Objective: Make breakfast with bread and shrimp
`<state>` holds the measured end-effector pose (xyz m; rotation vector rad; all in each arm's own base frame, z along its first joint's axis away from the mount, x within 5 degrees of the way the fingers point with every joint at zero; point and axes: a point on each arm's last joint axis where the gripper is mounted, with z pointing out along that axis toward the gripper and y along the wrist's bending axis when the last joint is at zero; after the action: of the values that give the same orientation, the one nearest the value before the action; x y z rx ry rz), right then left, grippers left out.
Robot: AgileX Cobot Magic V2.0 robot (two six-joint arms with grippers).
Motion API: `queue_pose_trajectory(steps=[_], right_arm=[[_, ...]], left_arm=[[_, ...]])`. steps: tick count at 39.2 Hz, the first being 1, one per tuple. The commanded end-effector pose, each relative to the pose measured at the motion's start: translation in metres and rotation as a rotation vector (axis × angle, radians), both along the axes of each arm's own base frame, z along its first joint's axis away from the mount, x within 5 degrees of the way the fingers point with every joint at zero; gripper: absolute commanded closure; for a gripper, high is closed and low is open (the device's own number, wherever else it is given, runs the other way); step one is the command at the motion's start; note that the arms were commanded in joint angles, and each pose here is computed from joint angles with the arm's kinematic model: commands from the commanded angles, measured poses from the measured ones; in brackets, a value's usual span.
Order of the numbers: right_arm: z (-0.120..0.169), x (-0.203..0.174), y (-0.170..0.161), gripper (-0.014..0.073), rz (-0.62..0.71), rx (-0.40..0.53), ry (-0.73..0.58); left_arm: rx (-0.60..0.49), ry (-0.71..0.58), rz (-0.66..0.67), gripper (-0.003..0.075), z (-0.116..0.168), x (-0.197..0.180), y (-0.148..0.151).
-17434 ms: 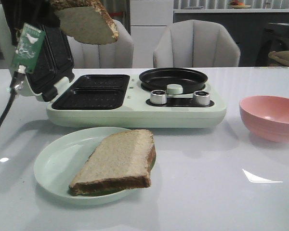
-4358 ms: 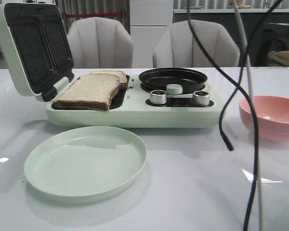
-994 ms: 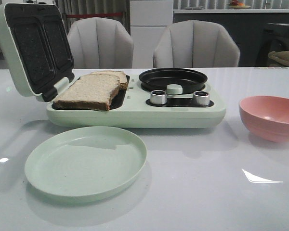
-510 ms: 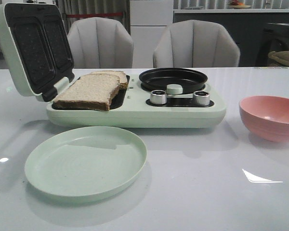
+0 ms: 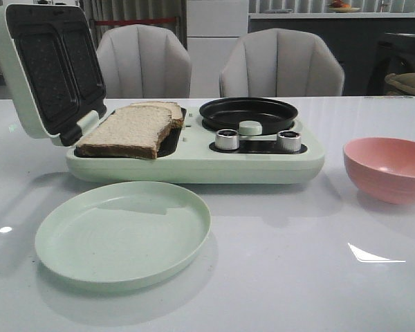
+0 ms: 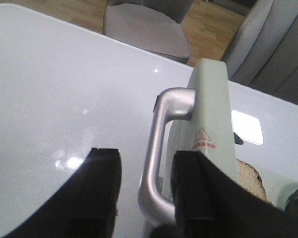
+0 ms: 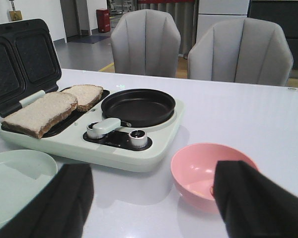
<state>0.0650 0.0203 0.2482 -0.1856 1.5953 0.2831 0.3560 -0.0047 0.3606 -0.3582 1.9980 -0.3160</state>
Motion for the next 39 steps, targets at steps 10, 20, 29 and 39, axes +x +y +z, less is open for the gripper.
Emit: queue_pose_trajectory(steps=[10, 20, 29, 39], right_arm=[[0.016, 0.000, -0.001, -0.0006, -0.017, 0.023, -0.100], [0.016, 0.000, -0.001, -0.0006, -0.017, 0.023, -0.100], [0.016, 0.000, -0.001, -0.0006, -0.017, 0.023, -0.100], [0.016, 0.000, -0.001, -0.0006, -0.017, 0.023, -0.100]], left_arm=[[-0.194, -0.028, 0.040, 0.0409, 0.008, 0.018, 0.021], [-0.359, 0.036, -0.043, 0.0409, -0.011, 0.036, 0.032], [-0.428, 0.055, -0.150, 0.0409, -0.026, 0.046, 0.025], [-0.501, 0.048, -0.234, 0.0409, -0.037, 0.055, 0.018]])
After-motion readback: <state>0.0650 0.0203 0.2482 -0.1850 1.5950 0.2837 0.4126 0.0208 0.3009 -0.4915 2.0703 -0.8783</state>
